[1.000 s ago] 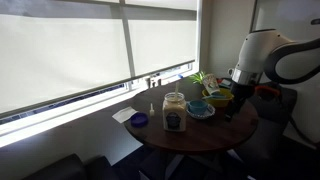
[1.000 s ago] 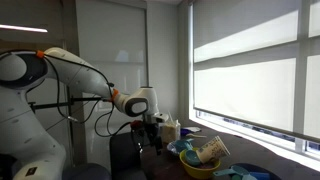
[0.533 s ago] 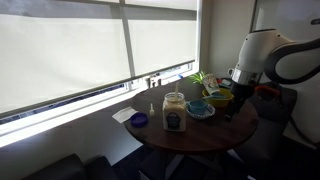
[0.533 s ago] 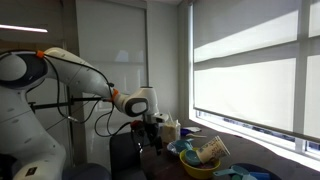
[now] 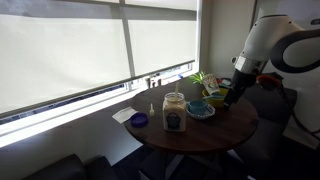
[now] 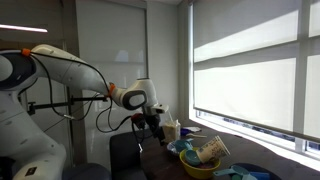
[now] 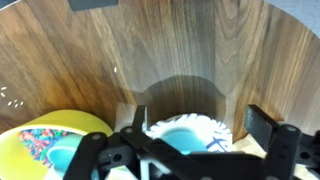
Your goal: Put the blue measuring spoon on the table
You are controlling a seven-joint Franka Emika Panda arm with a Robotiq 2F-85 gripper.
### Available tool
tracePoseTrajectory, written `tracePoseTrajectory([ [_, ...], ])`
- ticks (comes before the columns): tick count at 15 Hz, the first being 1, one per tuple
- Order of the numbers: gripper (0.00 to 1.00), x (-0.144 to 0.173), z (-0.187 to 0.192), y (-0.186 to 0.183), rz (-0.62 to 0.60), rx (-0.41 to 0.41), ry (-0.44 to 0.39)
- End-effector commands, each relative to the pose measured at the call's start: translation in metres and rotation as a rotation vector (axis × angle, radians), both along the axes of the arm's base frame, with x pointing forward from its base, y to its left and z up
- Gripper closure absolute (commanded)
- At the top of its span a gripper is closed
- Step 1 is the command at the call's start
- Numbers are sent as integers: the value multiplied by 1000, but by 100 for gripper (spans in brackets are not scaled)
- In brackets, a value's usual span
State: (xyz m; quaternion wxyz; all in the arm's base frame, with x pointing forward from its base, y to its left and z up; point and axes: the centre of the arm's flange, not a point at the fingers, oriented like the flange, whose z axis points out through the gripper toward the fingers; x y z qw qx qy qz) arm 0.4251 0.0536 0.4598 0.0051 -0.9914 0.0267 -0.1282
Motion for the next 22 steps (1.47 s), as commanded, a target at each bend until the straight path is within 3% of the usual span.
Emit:
tracePoseTrajectory([
  [1,0,-3,46,-37,115,-71,-99],
  [4,0,13,65,-75,273,-132,-118],
  [6,0,21,70,-98,329,-106,-132],
  [9,0,36,61,-119,297,-15,-84],
  [12,0,42,44,-127,351,59,-82],
  [13,0,27,46,-122,316,5,-94],
  [19,0,35,40,-124,334,31,-89],
  [22,0,35,34,-147,383,-155,-184],
])
